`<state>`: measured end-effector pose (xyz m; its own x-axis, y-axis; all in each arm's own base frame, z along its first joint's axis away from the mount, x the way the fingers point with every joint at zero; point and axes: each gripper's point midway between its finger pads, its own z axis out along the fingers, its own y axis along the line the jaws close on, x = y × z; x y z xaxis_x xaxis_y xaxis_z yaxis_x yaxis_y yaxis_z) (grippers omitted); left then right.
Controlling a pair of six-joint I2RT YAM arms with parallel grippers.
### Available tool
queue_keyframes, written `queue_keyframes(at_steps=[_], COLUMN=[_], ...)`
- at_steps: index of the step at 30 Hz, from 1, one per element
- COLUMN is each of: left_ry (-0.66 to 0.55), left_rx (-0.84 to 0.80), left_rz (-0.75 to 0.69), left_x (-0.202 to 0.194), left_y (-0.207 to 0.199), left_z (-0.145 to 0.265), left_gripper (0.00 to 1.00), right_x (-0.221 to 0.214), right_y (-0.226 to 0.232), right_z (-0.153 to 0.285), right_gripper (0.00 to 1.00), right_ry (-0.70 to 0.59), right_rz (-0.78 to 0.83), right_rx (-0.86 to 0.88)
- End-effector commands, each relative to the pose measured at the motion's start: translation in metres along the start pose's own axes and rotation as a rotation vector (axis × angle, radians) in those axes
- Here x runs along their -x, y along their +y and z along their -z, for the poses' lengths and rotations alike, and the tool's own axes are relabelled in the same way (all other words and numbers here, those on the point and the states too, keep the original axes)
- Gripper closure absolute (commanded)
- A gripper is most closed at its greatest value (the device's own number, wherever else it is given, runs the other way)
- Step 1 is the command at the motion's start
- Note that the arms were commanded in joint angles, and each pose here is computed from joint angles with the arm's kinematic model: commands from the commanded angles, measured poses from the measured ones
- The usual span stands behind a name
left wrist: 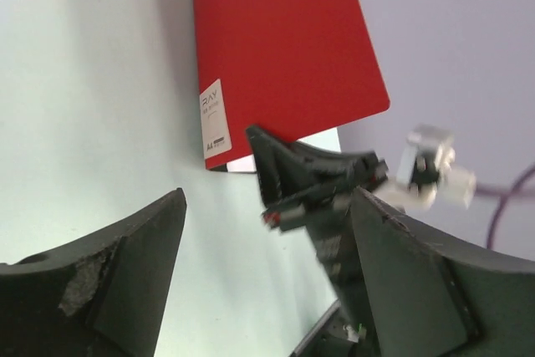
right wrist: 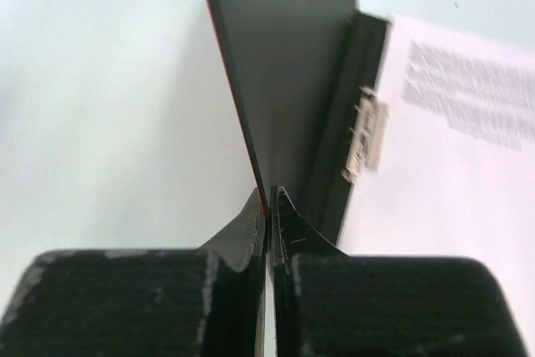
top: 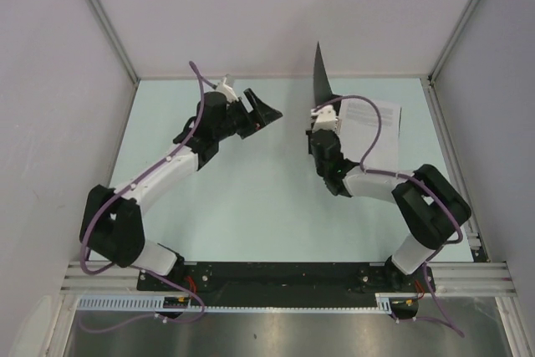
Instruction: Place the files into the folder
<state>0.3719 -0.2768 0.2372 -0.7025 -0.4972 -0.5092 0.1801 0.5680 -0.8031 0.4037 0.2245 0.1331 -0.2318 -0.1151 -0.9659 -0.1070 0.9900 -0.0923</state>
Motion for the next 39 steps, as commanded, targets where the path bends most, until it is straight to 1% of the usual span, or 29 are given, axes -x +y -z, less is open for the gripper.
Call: queue_keyframes(at_steps=[1,2,3,4,5,6,7,9,10,12,13,14,16,17,19,20,26,28,29,30,31,32,33,36,37,38,39], left_ry=[-0.13,-0.156,-0.164,-0.168,-0.174,-0.173,-0.167,-0.149,-0.141,-0.147,-0.14,-0.142,-0.127,-0.121,-0.106,-0.108,-0.094,-0.089,-0.083,-0.083,-0.081,-0.079,-0.073,-0.064,-0.06,-0.059,-0.057], left_rx=[-0.029,-0.021,-0.013,-0.002,-0.004,-0.003,0.0,-0.007,-0.004,-0.008,0.003,-0.005,-0.012,-0.018,-0.034,-0.041,-0.045,-0.044,-0.042,-0.042,-0.044,-0.044,-0.042,-0.049,-0.049,-0.053,-0.055], left_rz=[-0.157,-0.183,-0.19,-0.192,-0.194,-0.191,-0.186,-0.18,-0.178,-0.183,-0.178,-0.171,-0.161,-0.152,-0.138,-0.139,-0.12,-0.12,-0.118,-0.118,-0.118,-0.118,-0.116,-0.107,-0.103,-0.103,-0.103], left_x=[0.033,0.038,0.039,0.039,0.04,0.04,0.039,0.035,0.032,0.031,0.026,0.025,0.021,0.02,0.018,0.018,0.015,0.014,0.012,0.012,0.012,0.011,0.01,0.009,0.008,0.008,0.008], left_y=[-0.022,-0.023,-0.02,-0.014,-0.014,-0.012,-0.007,-0.005,-0.002,-0.001,0.006,0.006,0.008,0.007,0.005,0.004,0.006,0.007,0.009,0.009,0.01,0.01,0.012,0.012,0.013,0.012,0.012], left_z=[0.029,0.034,0.037,0.039,0.043,0.043,0.043,0.043,0.043,0.046,0.045,0.045,0.042,0.041,0.038,0.037,0.033,0.032,0.031,0.031,0.03,0.029,0.027,0.024,0.023,0.021,0.021], left_gripper=[0.14,0.14,0.14,0.14,0.13,0.14,0.14,0.14,0.14,0.14,0.14,0.14,0.14,0.14,0.14,0.14,0.14,0.14,0.14,0.14,0.14,0.14,0.14,0.14,0.14,0.14,0.14], right_x=[0.018,0.01,0.017,0.015,0.011,0.012,0.012,0.008,0.008,-0.002,-0.007,-0.012,-0.027,-0.031,-0.046,-0.052,-0.075,-0.097,-0.092,-0.092,-0.109,-0.107,-0.114,-0.121,-0.123,-0.129,-0.123], right_y=[-0.003,0.003,-0.009,-0.01,-0.002,-0.015,-0.013,-0.023,-0.025,-0.023,-0.029,-0.03,-0.039,-0.052,-0.068,-0.087,-0.148,-0.146,-0.15,-0.149,-0.147,-0.148,-0.147,-0.157,-0.159,-0.159,-0.162], right_z=[0.001,0.004,-0.001,-0.003,0.001,-0.002,0.001,0.004,0.004,0.005,0.006,0.006,0.007,0.003,0.002,-0.001,-0.01,-0.015,-0.024,-0.023,-0.027,-0.034,-0.033,-0.034,-0.035,-0.031,-0.036], right_gripper=[1.0,1.0,1.0,1.0,1.0,1.0,1.0,1.0,1.0,1.0,1.0,1.0,1.0,1.0,1.0,1.0,1.0,1.0,1.0,1.0,1.0,1.0,1.0,1.0,1.0,1.0,1.0], right_ry=[-0.045,-0.019,-0.033,-0.024,0.007,-0.006,0.012,0.003,0.037,0.08,0.096,0.124,0.167,0.165,0.182,0.171,0.168,0.291,0.296,0.322,0.383,0.42,0.46,0.478,0.481,0.527,0.517], right_rz=[-0.351,-0.378,-0.467,-0.505,-0.545,-0.592,-0.689,-0.786,-0.879,-0.961,-1.002,-1.076,-1.132,-1.156,-1.176,-1.198,-1.29,-1.289,-1.284,-1.281,-1.287,-1.281,-1.271,-1.2,-1.136,-1.131,-1.108], right_rx=[0.147,0.226,0.232,0.261,0.342,0.332,0.369,0.393,0.427,0.463,0.462,0.454,0.427,0.396,0.335,0.286,0.172,0.199,0.228,0.289,0.298,0.314,0.334,0.286,0.285,0.268,0.277])
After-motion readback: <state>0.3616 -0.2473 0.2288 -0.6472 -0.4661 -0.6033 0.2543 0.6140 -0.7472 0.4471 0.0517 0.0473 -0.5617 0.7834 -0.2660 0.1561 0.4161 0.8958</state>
